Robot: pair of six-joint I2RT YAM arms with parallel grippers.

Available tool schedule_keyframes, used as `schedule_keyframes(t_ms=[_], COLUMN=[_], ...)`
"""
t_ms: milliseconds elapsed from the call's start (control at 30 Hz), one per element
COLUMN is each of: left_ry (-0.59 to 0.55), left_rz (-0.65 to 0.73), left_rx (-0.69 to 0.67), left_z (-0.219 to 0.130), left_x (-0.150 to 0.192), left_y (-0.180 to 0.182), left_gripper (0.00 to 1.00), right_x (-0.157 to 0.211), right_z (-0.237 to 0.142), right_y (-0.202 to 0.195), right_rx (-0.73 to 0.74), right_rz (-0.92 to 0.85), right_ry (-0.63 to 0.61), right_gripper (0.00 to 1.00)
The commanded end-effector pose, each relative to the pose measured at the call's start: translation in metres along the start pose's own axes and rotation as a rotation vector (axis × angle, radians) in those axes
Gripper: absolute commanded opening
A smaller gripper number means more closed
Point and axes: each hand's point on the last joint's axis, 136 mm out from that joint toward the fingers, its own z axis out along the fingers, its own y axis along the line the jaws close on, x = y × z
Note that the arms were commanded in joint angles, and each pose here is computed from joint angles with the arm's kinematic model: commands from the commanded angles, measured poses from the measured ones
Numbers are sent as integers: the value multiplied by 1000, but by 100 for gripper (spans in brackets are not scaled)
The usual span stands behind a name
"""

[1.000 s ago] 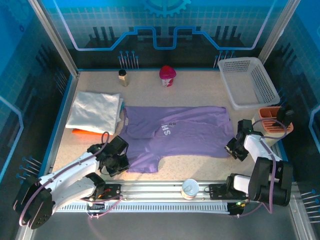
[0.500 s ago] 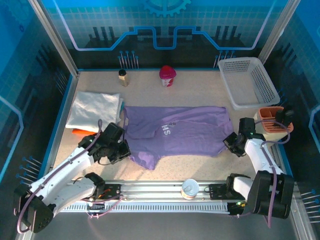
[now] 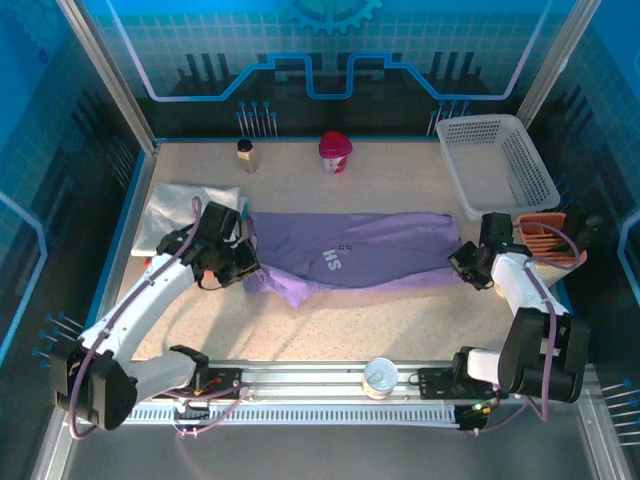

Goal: Fold and stack the t-shirts

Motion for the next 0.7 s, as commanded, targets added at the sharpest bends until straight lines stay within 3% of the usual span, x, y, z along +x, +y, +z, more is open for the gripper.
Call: schedule_keyframes(t_ms=[0,667], left_ry=[-25,-31], left_rz=[50,57], left_rx=[48,46], left_z=[-7,15], left_x=[-20,-80], left_y=[-15,-23], left_gripper=[0,0], right_x=[-12,-38], right_z=[-1,19], right_y=[21,48], right_rx=[-53,-40], right_rz=[1,-16], right_ry=[-27,-56], right_gripper=[0,0])
